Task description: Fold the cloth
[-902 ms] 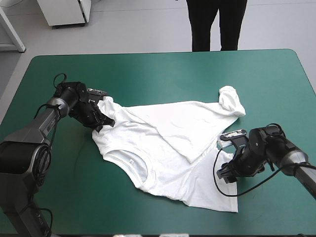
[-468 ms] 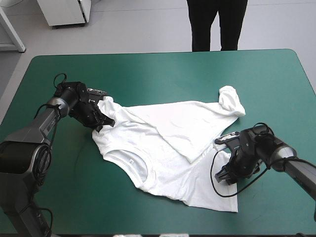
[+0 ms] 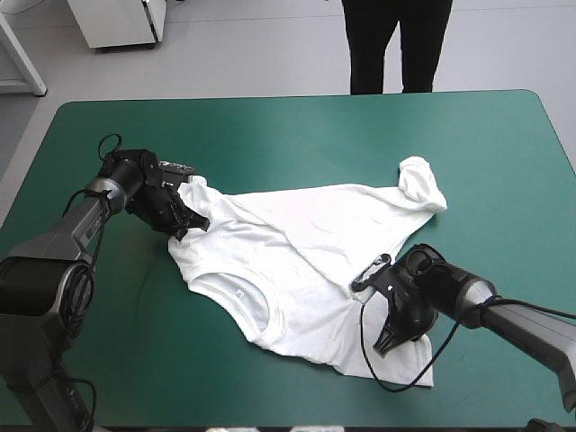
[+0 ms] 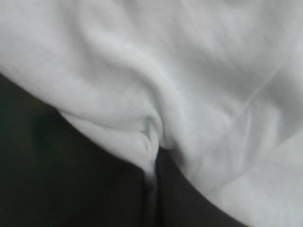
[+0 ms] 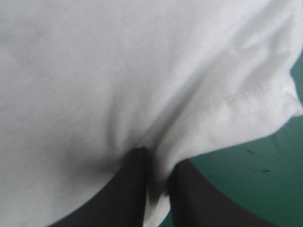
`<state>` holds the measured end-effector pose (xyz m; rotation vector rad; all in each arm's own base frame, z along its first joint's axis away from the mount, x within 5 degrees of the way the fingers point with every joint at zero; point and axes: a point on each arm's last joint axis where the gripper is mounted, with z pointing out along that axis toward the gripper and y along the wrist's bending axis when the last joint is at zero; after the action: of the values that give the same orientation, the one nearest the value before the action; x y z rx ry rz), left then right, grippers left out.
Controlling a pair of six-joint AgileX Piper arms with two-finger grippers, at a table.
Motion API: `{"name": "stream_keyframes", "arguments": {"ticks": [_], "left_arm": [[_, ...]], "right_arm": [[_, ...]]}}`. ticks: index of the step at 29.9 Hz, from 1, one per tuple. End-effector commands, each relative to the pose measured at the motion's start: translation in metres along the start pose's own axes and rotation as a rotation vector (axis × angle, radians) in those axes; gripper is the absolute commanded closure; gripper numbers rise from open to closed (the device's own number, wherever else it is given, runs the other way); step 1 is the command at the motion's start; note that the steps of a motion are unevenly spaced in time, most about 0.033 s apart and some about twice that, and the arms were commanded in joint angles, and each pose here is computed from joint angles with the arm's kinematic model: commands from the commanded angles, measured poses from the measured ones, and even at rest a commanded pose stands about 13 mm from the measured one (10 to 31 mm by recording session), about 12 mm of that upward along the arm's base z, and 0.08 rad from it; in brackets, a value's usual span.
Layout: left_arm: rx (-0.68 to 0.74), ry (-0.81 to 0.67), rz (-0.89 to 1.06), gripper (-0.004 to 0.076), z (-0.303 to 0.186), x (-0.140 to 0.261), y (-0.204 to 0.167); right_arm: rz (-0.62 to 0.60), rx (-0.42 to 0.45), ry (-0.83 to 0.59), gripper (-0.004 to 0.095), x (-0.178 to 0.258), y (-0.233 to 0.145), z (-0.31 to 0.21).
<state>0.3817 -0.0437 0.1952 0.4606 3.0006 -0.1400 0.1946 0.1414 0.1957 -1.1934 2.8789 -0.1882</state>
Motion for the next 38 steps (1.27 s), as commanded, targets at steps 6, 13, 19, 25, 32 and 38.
{"name": "stream_keyframes", "arguments": {"ticks": [6, 13, 19, 25, 32, 38], "left_arm": [[0.059, 0.009, -0.013, 0.0734, 0.004, -0.006, -0.011], [0.047, -0.128, 0.022, 0.0734, -0.083, -0.001, -0.022], [0.035, -0.304, 0.044, 0.0734, -0.161, 0.031, -0.040], [0.042, -0.563, 0.079, 0.0734, -0.248, 0.086, -0.063], [0.044, -0.995, 0.146, 0.0734, -0.355, 0.142, -0.090], [0.047, -1.323, 0.212, 0.0734, -0.430, 0.179, -0.109]], "right_arm": [[0.105, -0.189, 0.051, 0.0925, -0.006, 0.030, 0.037], [0.111, -0.119, -0.087, 0.0925, -0.029, 0.014, -0.022], [0.169, -0.004, -0.270, 0.0925, -0.037, -0.014, -0.106], [0.277, 0.059, -0.514, 0.0925, -0.016, -0.041, -0.198], [0.361, 0.120, -0.944, 0.0925, 0.043, -0.051, -0.313], [0.407, 0.147, -1.274, 0.0925, 0.102, -0.053, -0.391]]}}
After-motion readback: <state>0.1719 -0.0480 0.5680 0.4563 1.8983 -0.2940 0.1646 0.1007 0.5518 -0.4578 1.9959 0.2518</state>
